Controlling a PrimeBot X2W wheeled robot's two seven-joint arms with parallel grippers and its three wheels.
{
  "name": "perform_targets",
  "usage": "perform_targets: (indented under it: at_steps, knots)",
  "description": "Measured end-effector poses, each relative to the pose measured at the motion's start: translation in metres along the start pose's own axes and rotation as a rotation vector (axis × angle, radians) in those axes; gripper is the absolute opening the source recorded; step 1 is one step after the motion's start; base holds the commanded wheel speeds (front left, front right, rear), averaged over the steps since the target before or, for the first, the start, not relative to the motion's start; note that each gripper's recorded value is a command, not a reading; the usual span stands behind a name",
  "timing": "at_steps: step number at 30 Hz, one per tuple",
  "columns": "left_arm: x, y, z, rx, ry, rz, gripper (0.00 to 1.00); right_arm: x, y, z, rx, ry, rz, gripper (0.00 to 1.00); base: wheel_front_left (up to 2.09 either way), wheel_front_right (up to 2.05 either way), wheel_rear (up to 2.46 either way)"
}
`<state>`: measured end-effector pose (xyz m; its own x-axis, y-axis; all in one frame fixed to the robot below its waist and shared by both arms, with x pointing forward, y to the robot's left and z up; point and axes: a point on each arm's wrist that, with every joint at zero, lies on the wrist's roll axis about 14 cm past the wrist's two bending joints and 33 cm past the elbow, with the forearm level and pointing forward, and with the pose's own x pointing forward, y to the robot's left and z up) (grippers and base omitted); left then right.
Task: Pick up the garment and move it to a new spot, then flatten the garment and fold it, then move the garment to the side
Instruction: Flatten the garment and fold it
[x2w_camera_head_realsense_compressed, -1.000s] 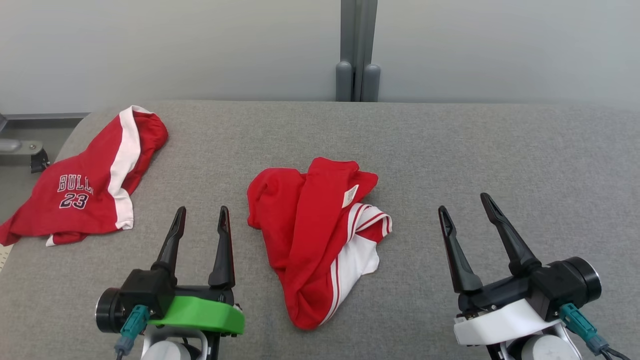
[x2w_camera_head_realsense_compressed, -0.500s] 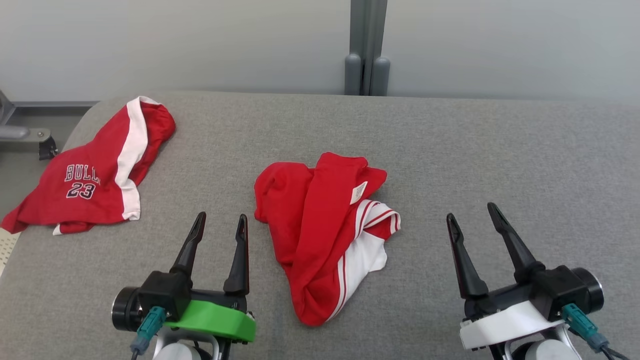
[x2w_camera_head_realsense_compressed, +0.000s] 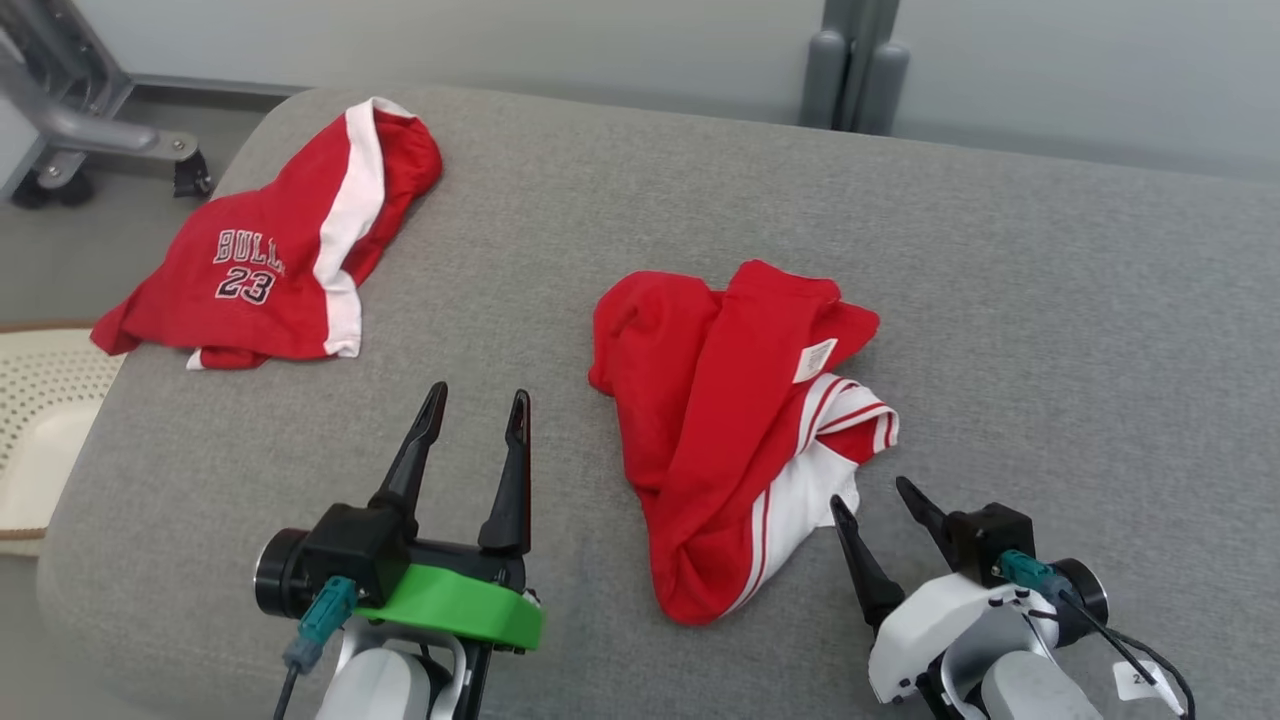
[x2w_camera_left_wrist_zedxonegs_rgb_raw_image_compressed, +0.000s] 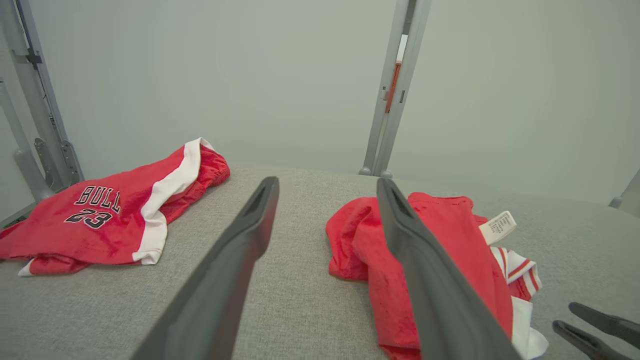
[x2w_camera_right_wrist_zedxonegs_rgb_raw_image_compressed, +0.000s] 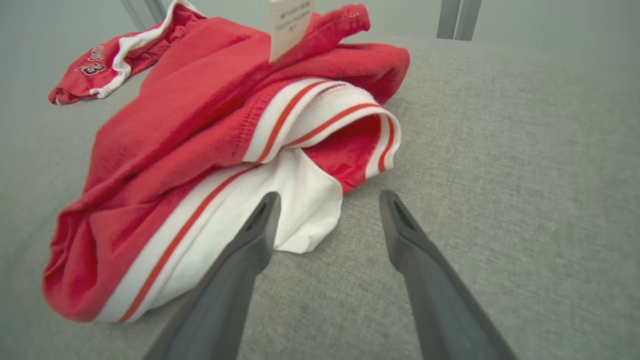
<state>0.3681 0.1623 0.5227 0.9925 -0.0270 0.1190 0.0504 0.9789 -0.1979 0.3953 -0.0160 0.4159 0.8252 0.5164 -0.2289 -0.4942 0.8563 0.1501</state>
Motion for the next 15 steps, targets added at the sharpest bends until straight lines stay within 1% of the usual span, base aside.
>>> perform_targets:
  at_steps: [4,6,7,11,12,13,15]
  knots:
    - [-0.004,0.012,-0.001,-0.002,0.008,0.047,1.0,0.015,0.007,-0.021,0.012,0.086,0.033,1.0,0.0,0.0,0.0]
    - [-0.006,0.018,-0.002,0.003,0.012,0.067,1.0,0.022,0.011,-0.031,0.041,0.122,0.045,1.0,0.0,0.0,0.0]
    - [-0.007,0.021,-0.002,0.002,0.014,0.079,1.0,0.025,0.013,-0.034,0.065,0.135,0.051,1.0,0.0,0.0,0.0]
    - [-0.011,0.03,-0.005,0.008,0.025,0.112,1.0,0.038,0.02,-0.041,0.088,0.164,0.076,1.0,0.0,0.0,0.0]
    - [-0.011,0.031,-0.005,0.009,0.028,0.119,1.0,0.04,0.023,-0.044,0.096,0.173,0.084,0.35,0.0,0.0,0.0]
    - [-0.012,0.033,-0.006,0.009,0.03,0.125,1.0,0.042,0.026,-0.045,0.096,0.179,0.095,0.0,0.0,0.0,0.0]
    - [-0.012,0.034,-0.007,0.008,0.034,0.133,1.0,0.045,0.028,-0.045,0.096,0.178,0.106,0.0,0.0,0.0,0.0]
